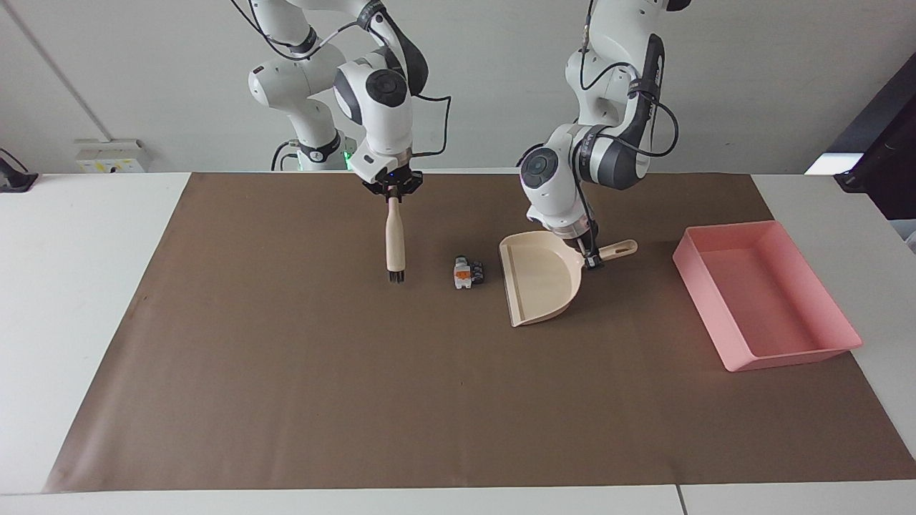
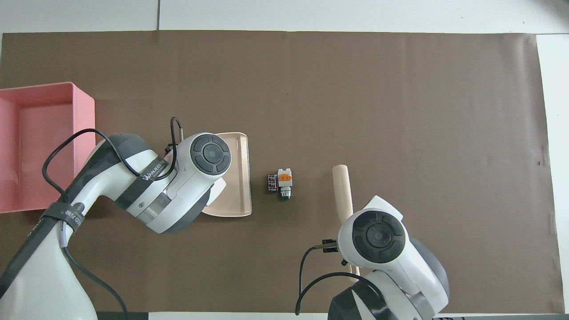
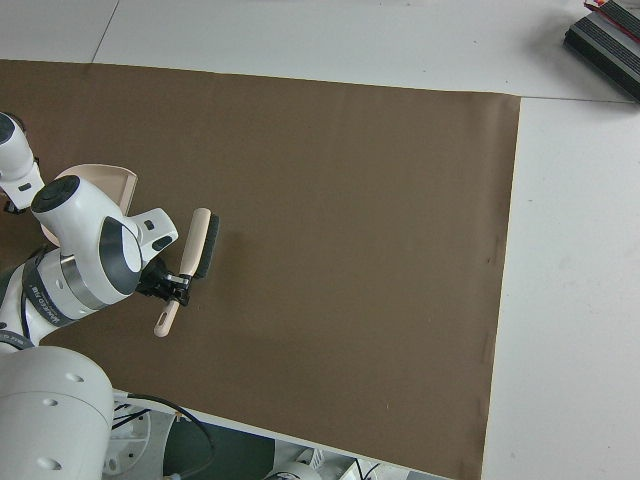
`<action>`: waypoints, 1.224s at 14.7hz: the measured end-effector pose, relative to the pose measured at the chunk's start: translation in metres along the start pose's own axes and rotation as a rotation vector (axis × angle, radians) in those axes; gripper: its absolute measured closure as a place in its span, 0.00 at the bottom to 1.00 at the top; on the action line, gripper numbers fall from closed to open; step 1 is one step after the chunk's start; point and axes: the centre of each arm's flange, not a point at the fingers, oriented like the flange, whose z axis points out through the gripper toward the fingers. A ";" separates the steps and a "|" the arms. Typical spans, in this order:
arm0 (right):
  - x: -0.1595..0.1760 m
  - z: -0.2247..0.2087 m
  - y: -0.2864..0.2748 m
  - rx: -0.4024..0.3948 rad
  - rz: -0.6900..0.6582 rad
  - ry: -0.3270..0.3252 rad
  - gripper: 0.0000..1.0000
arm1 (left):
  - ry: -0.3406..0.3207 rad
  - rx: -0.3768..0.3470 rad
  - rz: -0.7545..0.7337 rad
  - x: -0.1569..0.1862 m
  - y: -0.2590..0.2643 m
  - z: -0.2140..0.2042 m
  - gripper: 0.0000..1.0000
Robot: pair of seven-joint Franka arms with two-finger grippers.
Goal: Clean e-waste and dump in bin
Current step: 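Place the dustpan beside the components while the right gripper carries the brush over, then sweep the components into the dustpan with the brush in the right gripper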
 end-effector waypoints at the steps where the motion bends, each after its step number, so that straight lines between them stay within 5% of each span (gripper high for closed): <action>1: -0.001 0.006 -0.009 -0.008 -0.013 -0.005 0.74 | -0.013 -0.007 -0.001 0.003 0.004 -0.002 0.67; 18: 0.048 0.009 -0.069 -0.017 -0.055 0.023 0.74 | -0.053 -0.026 0.003 0.014 0.017 -0.007 0.67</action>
